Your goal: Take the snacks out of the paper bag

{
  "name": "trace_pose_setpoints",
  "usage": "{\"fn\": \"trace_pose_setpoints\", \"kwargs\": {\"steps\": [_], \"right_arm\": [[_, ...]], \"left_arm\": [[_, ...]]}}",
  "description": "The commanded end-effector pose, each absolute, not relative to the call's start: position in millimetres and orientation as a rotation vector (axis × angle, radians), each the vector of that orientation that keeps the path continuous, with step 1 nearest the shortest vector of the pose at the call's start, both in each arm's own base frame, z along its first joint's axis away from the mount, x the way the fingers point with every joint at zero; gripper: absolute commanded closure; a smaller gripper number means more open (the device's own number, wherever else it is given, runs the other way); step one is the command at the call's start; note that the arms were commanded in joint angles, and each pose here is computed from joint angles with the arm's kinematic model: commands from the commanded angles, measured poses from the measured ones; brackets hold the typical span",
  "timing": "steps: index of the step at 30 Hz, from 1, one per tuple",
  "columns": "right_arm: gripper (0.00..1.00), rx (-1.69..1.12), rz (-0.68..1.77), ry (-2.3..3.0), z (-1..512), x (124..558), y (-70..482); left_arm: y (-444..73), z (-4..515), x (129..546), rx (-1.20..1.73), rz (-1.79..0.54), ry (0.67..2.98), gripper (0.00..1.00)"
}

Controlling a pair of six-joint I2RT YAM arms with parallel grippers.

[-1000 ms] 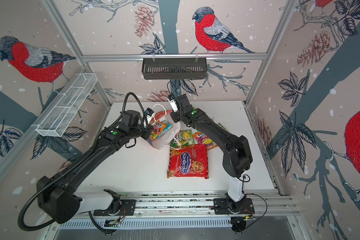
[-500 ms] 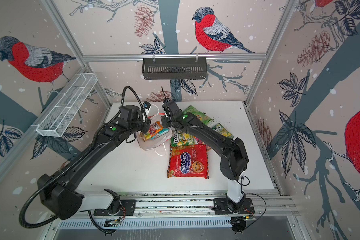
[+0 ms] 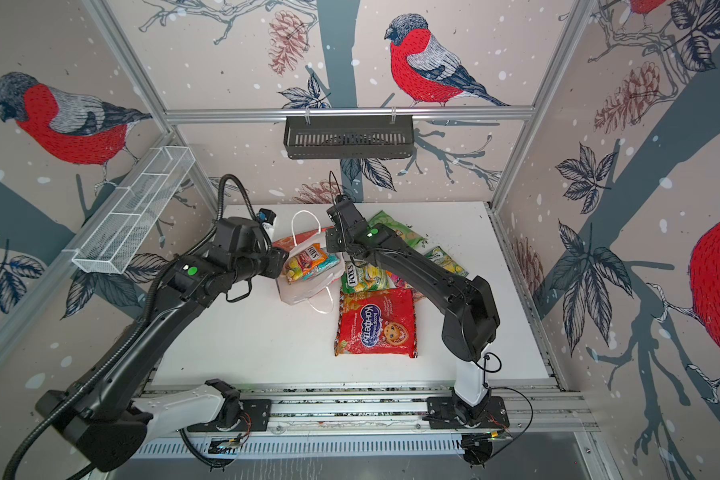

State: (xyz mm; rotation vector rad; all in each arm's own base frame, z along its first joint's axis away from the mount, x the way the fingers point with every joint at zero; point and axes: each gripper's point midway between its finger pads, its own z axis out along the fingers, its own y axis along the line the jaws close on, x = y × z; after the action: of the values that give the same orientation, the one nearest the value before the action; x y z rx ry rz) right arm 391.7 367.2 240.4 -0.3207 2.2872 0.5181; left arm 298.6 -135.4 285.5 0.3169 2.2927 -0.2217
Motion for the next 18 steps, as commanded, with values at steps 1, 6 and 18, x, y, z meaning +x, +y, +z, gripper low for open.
{"fn": "trace_pose_setpoints", "kwargs": {"steps": [1,6,18], "right_arm": [[0.99,-0.312,0.556,2.293,243.3,389.9,371.0],[0.99,-0.325,0.566,2.294,243.3,389.2,373.9],[0.99,-0.333,0.585,2.289,243.9,383.0,372.3]], "left_arm": [[-123.2,269.4,276.2,0.199,-0.246,2.384,0.54],[-124.2,264.6,269.8,0.165,-0.293,2.384,0.53],[-107.9,260.1,304.0,0.067,-0.111,2.311,0.55]]}}
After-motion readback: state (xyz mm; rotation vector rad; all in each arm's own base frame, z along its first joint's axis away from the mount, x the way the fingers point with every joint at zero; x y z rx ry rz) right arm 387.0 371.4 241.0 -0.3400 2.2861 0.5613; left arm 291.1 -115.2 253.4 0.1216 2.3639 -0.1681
